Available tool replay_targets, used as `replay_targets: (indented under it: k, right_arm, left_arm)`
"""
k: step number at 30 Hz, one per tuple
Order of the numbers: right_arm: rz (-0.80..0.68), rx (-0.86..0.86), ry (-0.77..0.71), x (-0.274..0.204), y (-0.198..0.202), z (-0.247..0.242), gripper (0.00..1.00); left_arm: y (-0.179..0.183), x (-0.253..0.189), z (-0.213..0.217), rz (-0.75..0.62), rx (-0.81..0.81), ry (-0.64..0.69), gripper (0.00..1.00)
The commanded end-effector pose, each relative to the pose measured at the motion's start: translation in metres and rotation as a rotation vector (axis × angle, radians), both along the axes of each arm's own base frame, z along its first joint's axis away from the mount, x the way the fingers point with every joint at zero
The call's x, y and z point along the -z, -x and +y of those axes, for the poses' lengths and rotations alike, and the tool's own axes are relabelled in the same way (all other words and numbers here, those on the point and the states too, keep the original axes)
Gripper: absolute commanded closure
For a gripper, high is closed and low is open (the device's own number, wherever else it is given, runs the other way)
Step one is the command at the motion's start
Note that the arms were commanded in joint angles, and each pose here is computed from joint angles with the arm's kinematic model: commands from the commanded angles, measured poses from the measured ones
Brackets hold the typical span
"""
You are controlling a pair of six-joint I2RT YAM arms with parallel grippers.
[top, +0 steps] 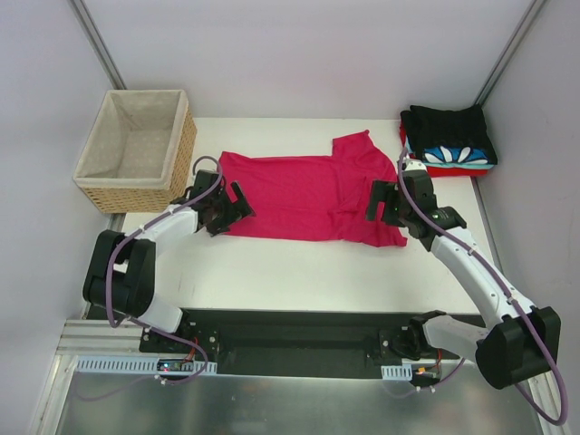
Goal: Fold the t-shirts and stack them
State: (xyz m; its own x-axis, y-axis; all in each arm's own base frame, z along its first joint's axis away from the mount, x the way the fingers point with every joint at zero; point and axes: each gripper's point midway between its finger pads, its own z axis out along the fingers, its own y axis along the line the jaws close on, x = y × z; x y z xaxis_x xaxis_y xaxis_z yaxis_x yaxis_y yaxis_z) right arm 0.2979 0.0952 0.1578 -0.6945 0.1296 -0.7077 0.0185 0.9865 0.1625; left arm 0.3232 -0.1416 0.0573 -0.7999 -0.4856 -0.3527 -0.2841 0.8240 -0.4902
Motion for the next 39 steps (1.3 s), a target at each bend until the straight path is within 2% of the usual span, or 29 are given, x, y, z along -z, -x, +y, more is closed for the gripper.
replay_targets:
  k: [1, 6, 12, 19, 39]
  right_arm:
    - [-0.012, -0.015, 0.014, -0.005, 0.002, 0.0, 0.0]
    - [-0.012, -0.018, 0.016, -0.005, 0.002, 0.0, 0.0]
    - [-0.008, -0.028, 0.009, -0.005, 0.003, 0.002, 0.0]
    - [0.003, -0.027, 0.017, -0.003, 0.007, 0.001, 0.0]
    - [0.024, -0.013, 0.036, 0.001, 0.029, -0.004, 0.0]
  left_arm:
    - [-0.027, -0.009, 0.003, -0.058, -0.023, -0.009, 0.01]
    - [-0.036, 0.001, 0.007, -0.048, -0.034, -0.021, 0.01]
    - [-0.031, 0.026, 0.012, 0.002, -0.051, -0.028, 0.02]
    - [0.008, 0.047, 0.019, 0.061, -0.055, -0.03, 0.03]
    - [0.121, 0.068, 0.015, 0.135, -0.042, 0.039, 0.07]
